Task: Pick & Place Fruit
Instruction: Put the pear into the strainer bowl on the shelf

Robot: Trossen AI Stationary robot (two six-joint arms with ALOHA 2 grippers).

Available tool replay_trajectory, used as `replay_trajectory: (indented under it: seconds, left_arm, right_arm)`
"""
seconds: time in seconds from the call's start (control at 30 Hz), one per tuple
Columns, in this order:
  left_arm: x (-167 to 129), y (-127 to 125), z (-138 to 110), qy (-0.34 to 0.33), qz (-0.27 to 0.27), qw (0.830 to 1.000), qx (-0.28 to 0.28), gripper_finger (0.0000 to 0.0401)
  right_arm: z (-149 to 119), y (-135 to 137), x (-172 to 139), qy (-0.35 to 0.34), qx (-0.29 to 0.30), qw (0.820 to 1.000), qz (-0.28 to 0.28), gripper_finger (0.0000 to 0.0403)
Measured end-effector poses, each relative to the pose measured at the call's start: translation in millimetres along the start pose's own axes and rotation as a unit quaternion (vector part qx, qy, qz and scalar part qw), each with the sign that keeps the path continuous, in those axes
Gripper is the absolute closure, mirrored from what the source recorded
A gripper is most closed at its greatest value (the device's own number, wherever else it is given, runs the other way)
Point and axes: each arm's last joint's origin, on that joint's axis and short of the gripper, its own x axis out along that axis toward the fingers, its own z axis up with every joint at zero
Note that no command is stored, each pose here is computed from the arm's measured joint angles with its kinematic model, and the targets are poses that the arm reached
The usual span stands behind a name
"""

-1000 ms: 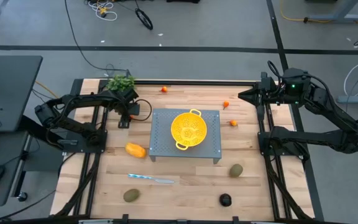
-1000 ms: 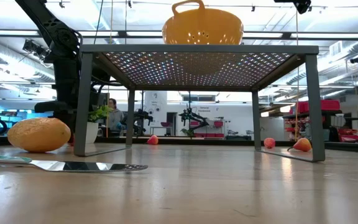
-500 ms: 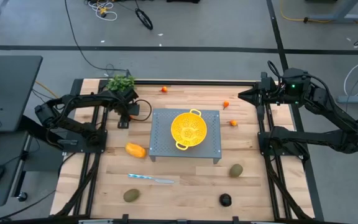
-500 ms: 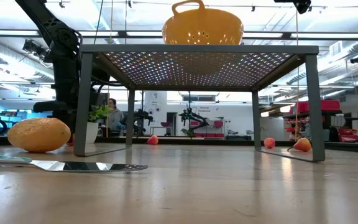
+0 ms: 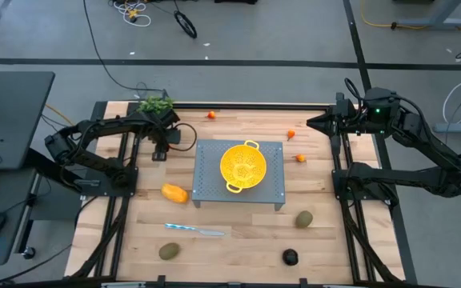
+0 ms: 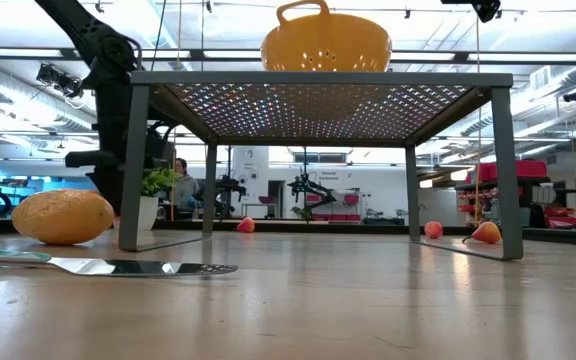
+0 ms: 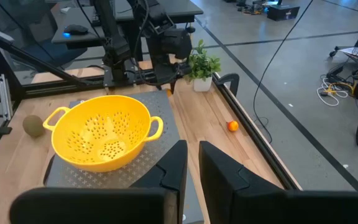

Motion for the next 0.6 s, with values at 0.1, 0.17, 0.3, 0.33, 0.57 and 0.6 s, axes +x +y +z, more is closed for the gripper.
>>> replay_trajectory:
  seconds: [0.1, 0.17, 0.3, 0.33, 0.57, 0.6]
  left_arm:
    - [-0.2, -0.1, -0.1, 0.001, -0.001, 1.0, -0.008, 0.0258]
    - [-0.2, -0.4, -0.5, 0.003, -0.003, 1.0, -0.014, 0.0258]
    - [-1.6, -1.8, -2.0, 0.008, -0.008, 0.999, -0.032, 0.0258]
    - [-2.9, -2.6, -2.1, 0.007, -0.008, 0.999, -0.032, 0.0258]
    - [-22.7, -16.1, -7.8, 0.003, -0.022, 0.999, -0.032, 0.0259]
    - [-26.8, -18.2, -8.7, -0.001, -0.02, 0.999, -0.03, 0.0259]
  right_arm:
    - [0.0, 0.0, 0.0, 0.0, 0.0, 1.0, 0.0, 0.0355]
    - [0.0, 0.0, 0.0, 0.0, 0.0, 1.0, 0.0, 0.0355]
    - [0.0, 0.0, 0.0, 0.0, 0.0, 1.0, 0.0, 0.0355]
    - [0.0, 0.0, 0.0, 0.0, 0.0, 1.0, 0.0, 0.0355]
    - [0.0, 0.0, 0.0, 0.0, 0.0, 1.0, 0.0, 0.0355]
    - [0.0, 0.0, 0.0, 0.0, 0.0, 1.0, 0.0, 0.0355]
